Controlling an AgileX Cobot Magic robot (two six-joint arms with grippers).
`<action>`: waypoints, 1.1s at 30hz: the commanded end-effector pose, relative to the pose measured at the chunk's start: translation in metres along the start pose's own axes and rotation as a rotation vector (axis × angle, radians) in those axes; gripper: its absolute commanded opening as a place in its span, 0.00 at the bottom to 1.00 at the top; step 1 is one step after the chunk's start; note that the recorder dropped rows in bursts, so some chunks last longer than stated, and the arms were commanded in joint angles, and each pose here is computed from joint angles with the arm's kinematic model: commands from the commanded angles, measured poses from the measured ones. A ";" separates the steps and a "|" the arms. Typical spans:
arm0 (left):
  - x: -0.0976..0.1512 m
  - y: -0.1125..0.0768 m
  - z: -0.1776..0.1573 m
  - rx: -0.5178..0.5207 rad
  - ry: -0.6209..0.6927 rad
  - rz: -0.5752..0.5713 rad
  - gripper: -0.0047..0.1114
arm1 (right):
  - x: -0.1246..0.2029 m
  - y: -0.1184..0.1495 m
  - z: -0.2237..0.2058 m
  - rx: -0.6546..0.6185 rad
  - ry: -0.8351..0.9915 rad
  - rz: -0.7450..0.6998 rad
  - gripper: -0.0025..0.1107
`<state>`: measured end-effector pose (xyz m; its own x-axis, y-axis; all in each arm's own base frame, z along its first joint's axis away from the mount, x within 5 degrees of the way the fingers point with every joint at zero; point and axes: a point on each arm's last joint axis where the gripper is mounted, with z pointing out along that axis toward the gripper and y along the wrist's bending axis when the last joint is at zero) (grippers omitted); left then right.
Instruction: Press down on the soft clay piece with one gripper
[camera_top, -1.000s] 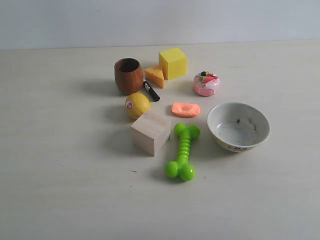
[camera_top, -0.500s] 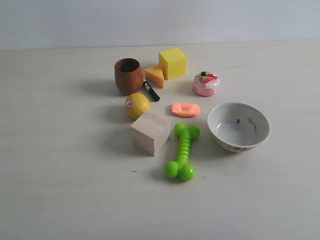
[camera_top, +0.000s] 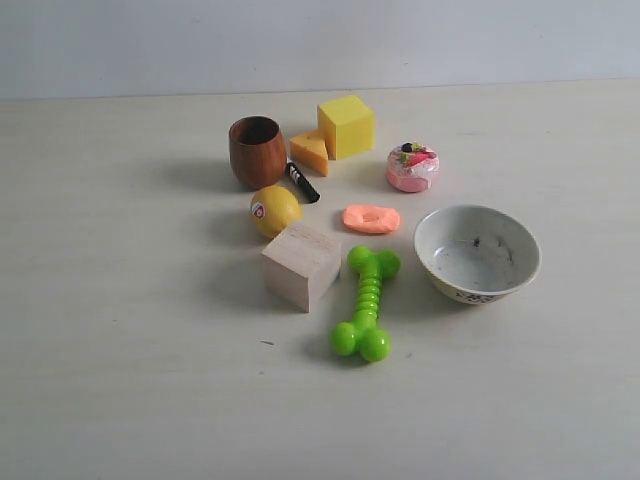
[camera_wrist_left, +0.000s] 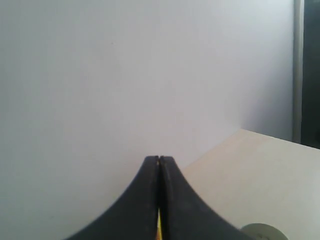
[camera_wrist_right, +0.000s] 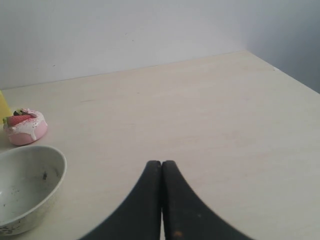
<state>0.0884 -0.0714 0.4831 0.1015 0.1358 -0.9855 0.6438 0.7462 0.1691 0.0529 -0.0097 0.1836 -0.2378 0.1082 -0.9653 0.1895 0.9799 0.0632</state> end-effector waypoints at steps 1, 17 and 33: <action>0.002 0.001 0.000 -0.015 0.009 -0.068 0.04 | 0.001 0.000 0.000 -0.001 -0.005 0.000 0.02; 0.085 0.026 -0.027 -0.453 0.185 -0.279 0.04 | 0.001 0.000 0.000 -0.001 -0.005 0.000 0.02; 0.207 0.002 -0.058 -0.671 0.070 -0.277 0.04 | 0.001 0.000 0.000 -0.001 -0.005 0.000 0.02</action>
<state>0.0687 -0.0058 0.2898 -0.1209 -0.0719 -0.9901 0.0498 0.9957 -0.0784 0.0529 -0.0097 0.1836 -0.2378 0.1082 -0.9653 0.1895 0.9799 0.0632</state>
